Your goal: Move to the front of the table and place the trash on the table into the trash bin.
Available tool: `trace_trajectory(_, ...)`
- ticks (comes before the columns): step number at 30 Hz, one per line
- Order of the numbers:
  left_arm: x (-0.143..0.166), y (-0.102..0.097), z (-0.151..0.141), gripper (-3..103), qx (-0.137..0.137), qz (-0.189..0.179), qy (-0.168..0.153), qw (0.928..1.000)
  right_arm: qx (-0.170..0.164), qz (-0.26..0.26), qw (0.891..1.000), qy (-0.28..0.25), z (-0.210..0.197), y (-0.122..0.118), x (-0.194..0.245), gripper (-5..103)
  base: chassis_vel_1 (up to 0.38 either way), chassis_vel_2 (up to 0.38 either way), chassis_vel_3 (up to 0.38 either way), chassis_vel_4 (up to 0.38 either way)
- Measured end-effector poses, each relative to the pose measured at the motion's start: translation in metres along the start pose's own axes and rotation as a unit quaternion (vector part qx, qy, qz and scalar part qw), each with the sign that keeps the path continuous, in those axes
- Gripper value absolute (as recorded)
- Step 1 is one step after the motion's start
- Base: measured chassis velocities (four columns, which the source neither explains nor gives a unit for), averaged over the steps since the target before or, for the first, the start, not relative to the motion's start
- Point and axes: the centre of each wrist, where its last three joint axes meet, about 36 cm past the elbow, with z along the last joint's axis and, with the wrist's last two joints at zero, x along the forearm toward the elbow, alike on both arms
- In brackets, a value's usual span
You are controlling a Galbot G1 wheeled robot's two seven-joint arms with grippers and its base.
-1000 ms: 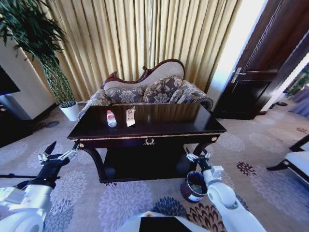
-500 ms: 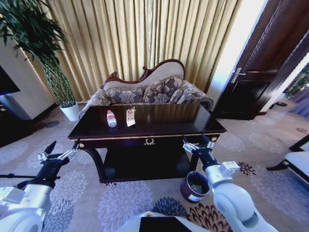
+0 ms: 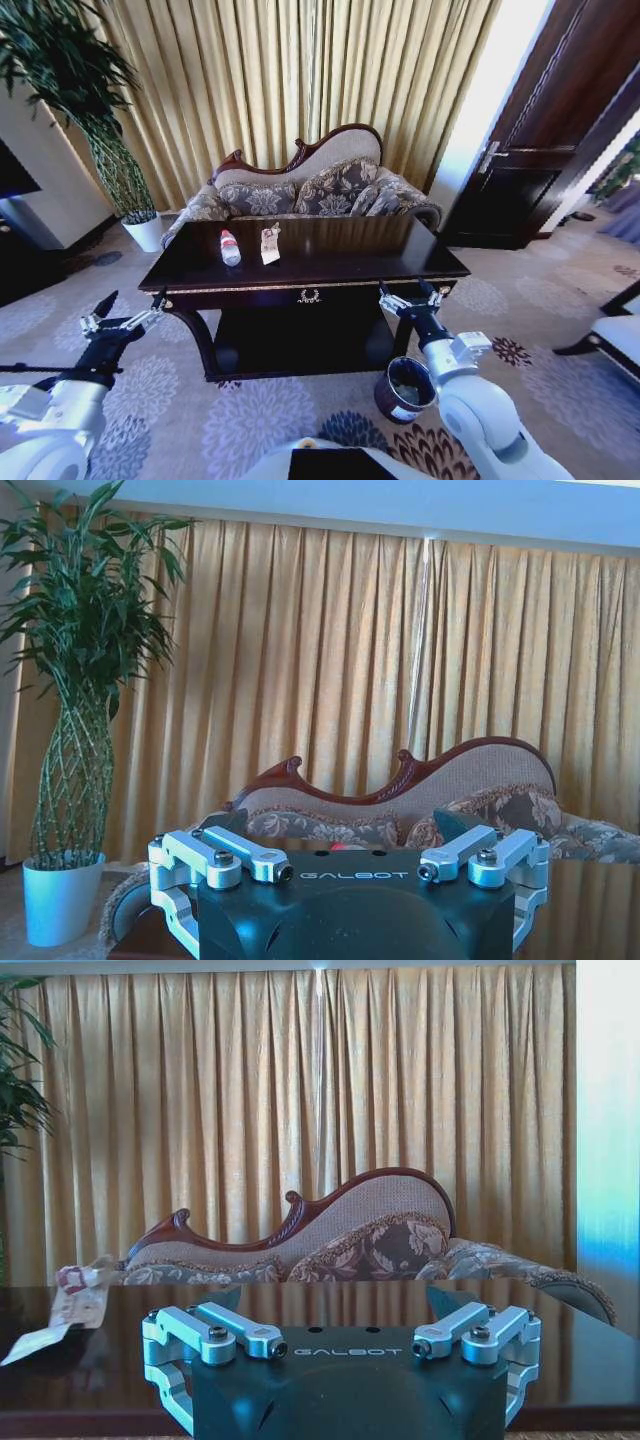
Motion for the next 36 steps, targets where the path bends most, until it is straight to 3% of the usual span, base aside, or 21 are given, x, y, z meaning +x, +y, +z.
trace_trajectory(21, 0.001, -0.001, 0.001, 100, 0.003, -0.002, 0.001, 1.0, 0.002, -0.029, 1.0, 0.003, 0.003, -0.001, -0.002, 100, -0.176, 0.18, 0.169, -0.165)
trace_trajectory(26, 0.002, 0.001, 0.001, 100, 0.002, -0.006, 0.0, 1.0, -0.01, -0.077, 0.997, 0.015, -0.006, -0.011, -0.02, 100, 0.025, -0.021, -0.019, 0.021)
trace_trajectory(30, 0.005, 0.004, -0.001, 100, 0.002, -0.008, -0.009, 0.9999, -0.007, -0.132, 0.991, 0.036, -0.017, -0.037, -0.059, 100, 0.025, -0.019, -0.014, 0.021)
trace_trajectory(36, 0.008, 0.005, 0.0, 100, 0.004, -0.019, -0.007, 0.9998, -0.006, -0.173, 0.983, 0.066, -0.026, -0.058, -0.1, 100, 0.0, 0.0, 0.0, 0.0)
